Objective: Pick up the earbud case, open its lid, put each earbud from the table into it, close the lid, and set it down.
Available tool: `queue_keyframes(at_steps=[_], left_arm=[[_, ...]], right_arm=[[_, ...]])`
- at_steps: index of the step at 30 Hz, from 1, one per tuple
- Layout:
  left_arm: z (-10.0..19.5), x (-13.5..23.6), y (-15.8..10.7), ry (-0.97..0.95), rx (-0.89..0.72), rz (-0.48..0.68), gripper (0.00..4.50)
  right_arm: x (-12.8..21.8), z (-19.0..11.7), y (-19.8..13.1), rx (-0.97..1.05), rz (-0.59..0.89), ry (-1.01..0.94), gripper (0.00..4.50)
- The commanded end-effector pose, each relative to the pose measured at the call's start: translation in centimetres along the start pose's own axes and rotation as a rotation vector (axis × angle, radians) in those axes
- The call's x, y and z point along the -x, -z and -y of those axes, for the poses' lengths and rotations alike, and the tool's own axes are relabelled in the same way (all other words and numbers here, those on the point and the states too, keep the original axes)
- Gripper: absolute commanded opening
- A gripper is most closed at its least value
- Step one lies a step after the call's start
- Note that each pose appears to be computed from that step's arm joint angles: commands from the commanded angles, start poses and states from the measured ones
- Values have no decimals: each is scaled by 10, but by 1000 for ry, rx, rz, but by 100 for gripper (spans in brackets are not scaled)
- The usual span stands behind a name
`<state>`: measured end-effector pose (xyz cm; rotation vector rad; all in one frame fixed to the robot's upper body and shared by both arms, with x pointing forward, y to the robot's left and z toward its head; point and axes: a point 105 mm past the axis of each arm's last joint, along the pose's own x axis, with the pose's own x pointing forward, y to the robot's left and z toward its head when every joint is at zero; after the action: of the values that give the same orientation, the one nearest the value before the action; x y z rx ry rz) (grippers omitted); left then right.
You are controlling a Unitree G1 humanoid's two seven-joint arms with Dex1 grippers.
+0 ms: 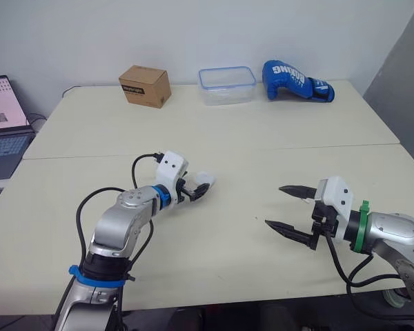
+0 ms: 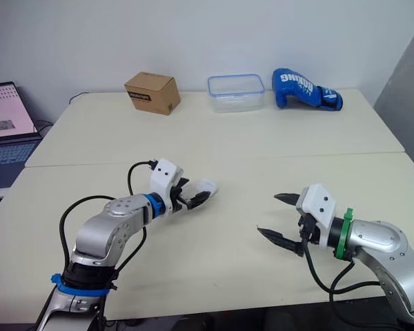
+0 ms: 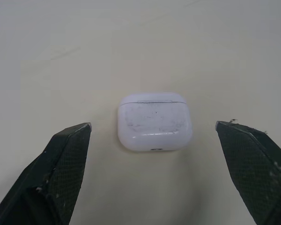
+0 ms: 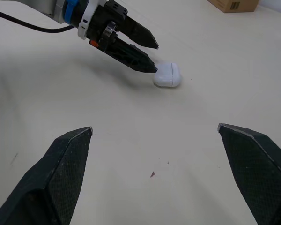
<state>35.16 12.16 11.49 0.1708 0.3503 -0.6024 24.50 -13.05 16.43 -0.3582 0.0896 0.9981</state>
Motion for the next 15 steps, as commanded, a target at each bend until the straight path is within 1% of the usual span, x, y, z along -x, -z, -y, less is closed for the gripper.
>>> queue_keyframes(at_steps=[1,9,15], left_arm=[[1,-4,-1,-8,-33,-31,444],[1,-17,11,-21,-40,-64,444],[2,-28,8,-36,-46,-57,444]], right_arm=[[-2,2,-13,58,46,14,450],[-4,7,-18,72,58,28,450],[-6,10,-19,75,59,35,450]])
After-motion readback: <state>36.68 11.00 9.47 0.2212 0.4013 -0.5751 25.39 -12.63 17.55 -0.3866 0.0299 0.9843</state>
